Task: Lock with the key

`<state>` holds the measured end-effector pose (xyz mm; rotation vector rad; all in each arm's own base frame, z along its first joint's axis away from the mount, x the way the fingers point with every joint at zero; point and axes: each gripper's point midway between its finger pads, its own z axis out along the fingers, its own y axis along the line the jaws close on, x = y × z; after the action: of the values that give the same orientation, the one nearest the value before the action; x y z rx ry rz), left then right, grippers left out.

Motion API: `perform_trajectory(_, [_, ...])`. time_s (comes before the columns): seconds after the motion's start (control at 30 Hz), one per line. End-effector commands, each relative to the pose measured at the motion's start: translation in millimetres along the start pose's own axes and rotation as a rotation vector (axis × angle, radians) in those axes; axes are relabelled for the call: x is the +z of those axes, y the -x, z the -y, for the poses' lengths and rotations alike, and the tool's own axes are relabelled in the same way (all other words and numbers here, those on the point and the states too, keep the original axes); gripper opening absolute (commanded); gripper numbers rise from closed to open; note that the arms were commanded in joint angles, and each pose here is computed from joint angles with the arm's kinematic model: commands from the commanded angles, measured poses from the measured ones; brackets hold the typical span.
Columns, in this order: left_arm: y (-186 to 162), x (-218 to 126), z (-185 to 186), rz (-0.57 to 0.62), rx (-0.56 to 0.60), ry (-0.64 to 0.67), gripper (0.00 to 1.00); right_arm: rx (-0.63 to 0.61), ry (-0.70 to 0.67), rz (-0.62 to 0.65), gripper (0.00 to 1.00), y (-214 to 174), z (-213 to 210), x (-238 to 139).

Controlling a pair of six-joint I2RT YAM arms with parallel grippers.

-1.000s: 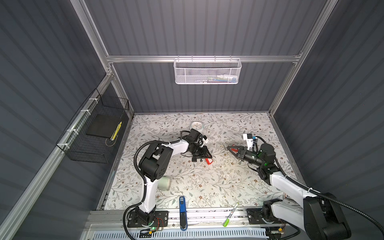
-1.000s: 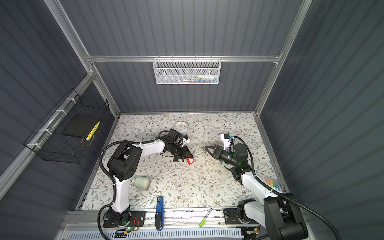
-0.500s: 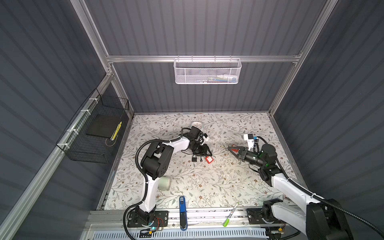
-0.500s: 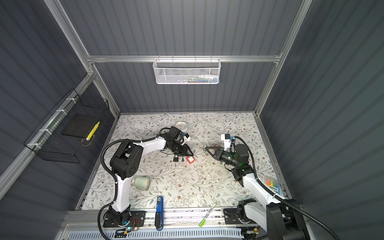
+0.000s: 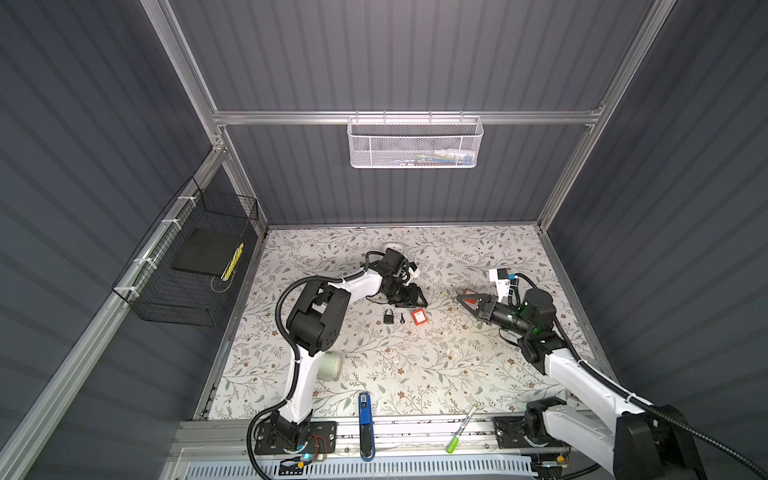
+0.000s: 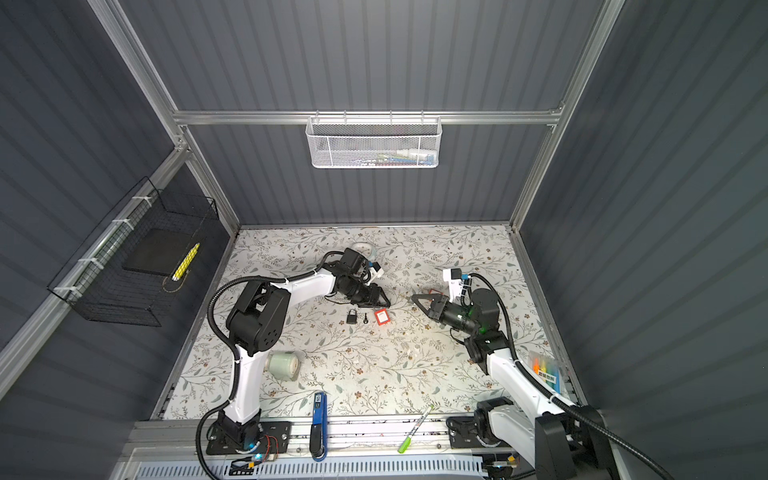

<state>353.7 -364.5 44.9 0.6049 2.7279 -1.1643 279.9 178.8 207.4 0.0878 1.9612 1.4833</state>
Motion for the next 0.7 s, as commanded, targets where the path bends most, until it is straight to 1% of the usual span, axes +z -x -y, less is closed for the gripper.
perform_trajectory(0.0, [4.8,3.4,-2.6,-0.008,-0.014,0.013,0.50,-0.016,-0.013,0.019,0.00,1.8,0.5,-3.8])
perform_trajectory(0.23, [9.6,3.1,-6.9,0.007,-0.017,0.042,0.53,0.003,-0.033,0.028,0.00,-3.6,8.2,-7.5])
perform_trajectory(0.47, [26.2,-11.2,-9.4,0.077,0.015,0.126,0.54,0.001,-0.039,0.036,0.00,-3.9,9.5,-9.7])
perform_trajectory(0.57, [36.1,-17.0,-4.1,0.106,0.033,0.133,0.54,0.003,-0.041,0.037,0.00,-3.8,10.3,-10.5])
perform_trajectory(0.67, [37.2,-17.8,0.6,0.079,0.033,0.123,0.54,0.009,-0.042,0.049,0.00,-1.2,11.0,-12.3])
